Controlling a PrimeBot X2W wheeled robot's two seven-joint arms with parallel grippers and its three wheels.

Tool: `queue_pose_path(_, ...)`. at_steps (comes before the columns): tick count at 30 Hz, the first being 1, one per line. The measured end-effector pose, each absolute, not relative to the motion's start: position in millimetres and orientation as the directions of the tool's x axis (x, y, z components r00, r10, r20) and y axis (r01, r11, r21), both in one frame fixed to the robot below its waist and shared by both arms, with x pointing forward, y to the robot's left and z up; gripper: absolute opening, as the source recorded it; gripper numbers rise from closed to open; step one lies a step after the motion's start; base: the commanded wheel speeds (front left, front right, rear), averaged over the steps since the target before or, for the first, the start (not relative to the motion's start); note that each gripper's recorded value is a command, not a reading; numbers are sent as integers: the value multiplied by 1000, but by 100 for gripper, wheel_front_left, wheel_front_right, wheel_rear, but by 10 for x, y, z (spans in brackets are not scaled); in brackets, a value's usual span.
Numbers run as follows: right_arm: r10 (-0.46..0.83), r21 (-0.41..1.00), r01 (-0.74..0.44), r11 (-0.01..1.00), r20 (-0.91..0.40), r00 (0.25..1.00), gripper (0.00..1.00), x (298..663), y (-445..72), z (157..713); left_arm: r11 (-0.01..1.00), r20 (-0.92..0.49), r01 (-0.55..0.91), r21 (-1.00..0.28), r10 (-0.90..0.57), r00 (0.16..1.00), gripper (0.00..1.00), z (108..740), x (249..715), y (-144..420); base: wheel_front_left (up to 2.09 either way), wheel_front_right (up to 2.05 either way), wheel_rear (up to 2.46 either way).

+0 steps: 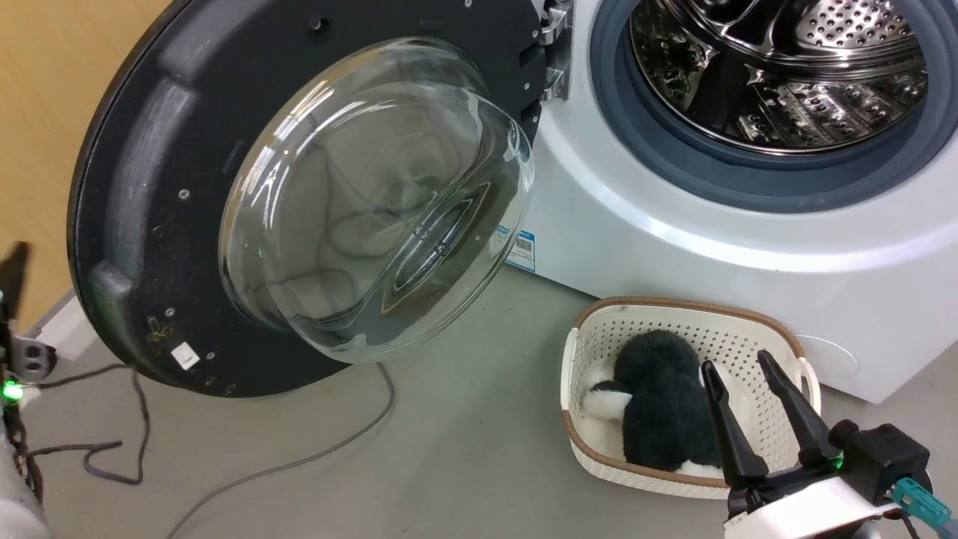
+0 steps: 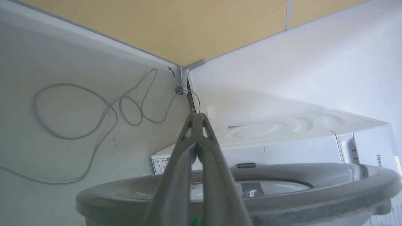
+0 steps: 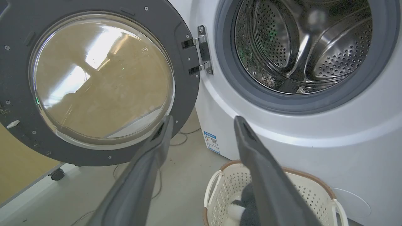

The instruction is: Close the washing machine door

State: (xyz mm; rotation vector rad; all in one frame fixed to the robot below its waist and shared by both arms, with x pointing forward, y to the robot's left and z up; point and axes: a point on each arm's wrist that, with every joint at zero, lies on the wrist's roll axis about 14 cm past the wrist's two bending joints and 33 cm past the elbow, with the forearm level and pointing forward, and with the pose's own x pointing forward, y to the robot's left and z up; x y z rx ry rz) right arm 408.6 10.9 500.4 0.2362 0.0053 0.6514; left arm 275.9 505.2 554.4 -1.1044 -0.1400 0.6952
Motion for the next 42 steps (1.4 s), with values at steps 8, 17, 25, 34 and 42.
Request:
queue_pose_path(8, 587, 210, -589, 780, 82, 806, 100, 4079, 58, 5066, 302, -265, -373, -877, 342, 901, 0, 5420, 2929, 4670, 0, 0, 0)
queue_pose_path(17, 571, 210, -579, 788, 105, 814, 100, 4007, 43, 5155, 244, -160, -167, -955, 51, 986, 0, 5516, 2936, 4104, 0, 0, 0)
queue_pose_path(25, 524, 214, -541, 813, 135, 841, 100, 3963, -86, 5245, 172, -74, -40, -984, -196, 978, 0, 5546, 2937, 3331, 0, 0, 0)
queue_pose_path(34, 459, 217, -483, 848, 152, 875, 100, 3926, -315, 5295, 129, -79, -18, -991, -485, 871, 0, 5455, 2862, 2305, 0, 0, 0)
queue_pose_path(42, 371, 221, -393, 893, 134, 919, 100, 3887, -661, 5229, -100, 50, -16, -995, -615, 787, 0, 5519, 3049, 1389, 0, 0, 0)
